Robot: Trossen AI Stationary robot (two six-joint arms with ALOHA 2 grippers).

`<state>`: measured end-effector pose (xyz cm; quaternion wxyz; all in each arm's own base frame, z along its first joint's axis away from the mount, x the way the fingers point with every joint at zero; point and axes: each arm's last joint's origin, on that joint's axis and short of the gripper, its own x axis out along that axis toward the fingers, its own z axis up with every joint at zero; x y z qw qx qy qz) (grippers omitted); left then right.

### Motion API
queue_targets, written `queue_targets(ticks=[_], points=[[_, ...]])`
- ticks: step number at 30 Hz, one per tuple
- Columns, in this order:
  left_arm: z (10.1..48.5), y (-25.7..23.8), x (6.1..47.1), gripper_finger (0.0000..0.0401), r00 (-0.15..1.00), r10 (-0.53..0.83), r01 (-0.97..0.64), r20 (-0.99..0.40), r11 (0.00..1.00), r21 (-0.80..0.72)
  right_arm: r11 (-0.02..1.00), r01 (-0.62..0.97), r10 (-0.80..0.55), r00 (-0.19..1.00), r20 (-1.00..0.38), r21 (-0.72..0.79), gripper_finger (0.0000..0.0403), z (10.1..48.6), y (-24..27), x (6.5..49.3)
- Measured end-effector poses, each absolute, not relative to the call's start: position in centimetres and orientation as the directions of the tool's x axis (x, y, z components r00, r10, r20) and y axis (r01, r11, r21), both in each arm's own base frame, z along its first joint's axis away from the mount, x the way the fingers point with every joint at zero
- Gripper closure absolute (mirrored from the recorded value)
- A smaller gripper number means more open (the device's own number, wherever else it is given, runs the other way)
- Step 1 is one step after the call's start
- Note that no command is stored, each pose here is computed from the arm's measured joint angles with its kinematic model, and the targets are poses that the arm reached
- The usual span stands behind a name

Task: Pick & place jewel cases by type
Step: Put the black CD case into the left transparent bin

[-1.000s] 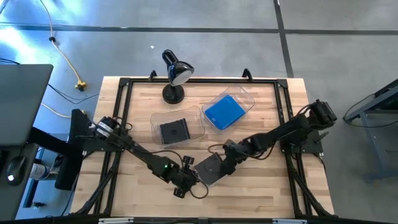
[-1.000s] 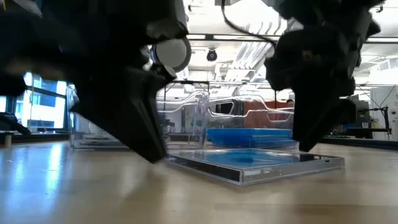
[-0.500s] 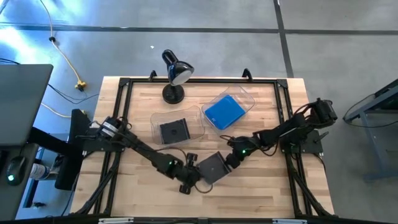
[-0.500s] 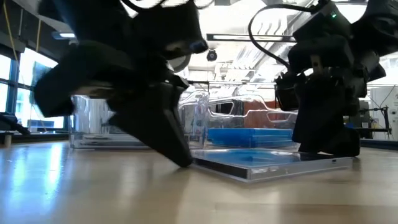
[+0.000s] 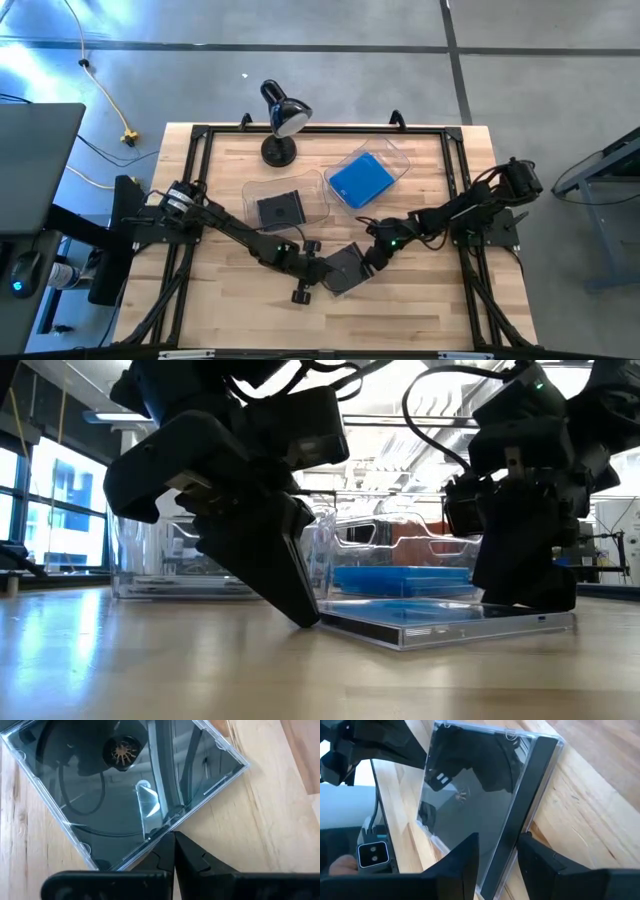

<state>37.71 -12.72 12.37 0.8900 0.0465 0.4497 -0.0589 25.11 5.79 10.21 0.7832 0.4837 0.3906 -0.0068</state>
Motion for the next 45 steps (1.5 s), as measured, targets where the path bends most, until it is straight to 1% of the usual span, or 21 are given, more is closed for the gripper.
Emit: queue_targets(ticks=[4,7,10,17,19,21,24,26,30,33,37,38,45], points=[[11.9,-12.9,37.7,0.0401,0.578,-0.063,0.146,-0.814,0.989,0.028,0.551,0.355,0.371,0.706,-0.603,0.755,0.0284,10.4,5.8,25.1],[11.9,-12.9,37.7,0.0401,0.578,-0.052,0.140,-0.815,0.990,0.036,0.525,0.345,0.420,0.690,-0.590,0.778,0.0284,10.5,5.9,25.1],[11.9,-12.9,37.7,0.0401,0.578,-0.052,0.126,-0.815,0.992,0.026,0.522,0.321,0.456,0.678,-0.576,0.790,0.0284,10.6,6.3,25.0],[11.9,-12.9,37.6,0.0401,0.565,-0.048,0.125,-0.823,0.992,0.028,0.530,0.273,0.466,0.697,-0.545,0.803,0.0284,11.9,6.4,24.8],[11.8,-12.9,37.6,0.0401,0.565,-0.050,0.125,-0.824,0.992,0.025,0.538,0.274,0.441,0.715,-0.543,0.797,0.0284,12.4,6.3,24.8],[11.9,-12.9,37.6,0.0401,0.565,-0.060,0.130,-0.823,0.991,0.017,0.557,0.298,0.382,0.737,-0.558,0.775,0.0284,12.7,6.1,24.7],[11.9,-13.0,37.7,0.0401,0.578,-0.061,0.129,-0.814,0.992,0.016,0.537,0.339,0.344,0.748,-0.567,0.773,0.0284,12.7,6.1,24.7],[11.9,-12.9,37.7,0.0401,0.584,-0.050,0.122,-0.810,0.992,0.026,0.533,0.322,0.348,0.760,-0.549,0.782,0.0284,12.8,6.3,24.8],[11.9,-12.9,37.7,0.0401,0.587,-0.037,0.116,-0.808,0.993,0.038,0.590,0.278,0.284,0.808,-0.517,0.758,0.0284,13.4,6.2,25.3],[11.9,-13.0,37.7,0.0401,0.582,-0.064,0.131,-0.811,0.991,0.016,0.578,0.256,0.256,0.845,-0.470,0.775,0.0284,14.1,6.2,25.7],[11.9,-13.1,37.9,0.0401,0.593,-0.084,0.137,-0.801,0.991,-0.002,0.535,0.377,0.306,0.748,-0.590,0.756,0.0284,12.5,6.3,24.7],[11.9,-13.1,37.9,0.0401,0.596,-0.085,0.137,-0.798,0.991,-0.003,0.521,0.395,0.319,0.733,-0.601,0.757,0.0284,12.4,6.4,24.6],[12.0,-13.1,38.1,0.0401,0.614,-0.071,0.127,-0.786,0.992,0.010,0.484,0.431,0.316,0.725,-0.612,0.761,0.0284,11.7,6.4,24.8]])
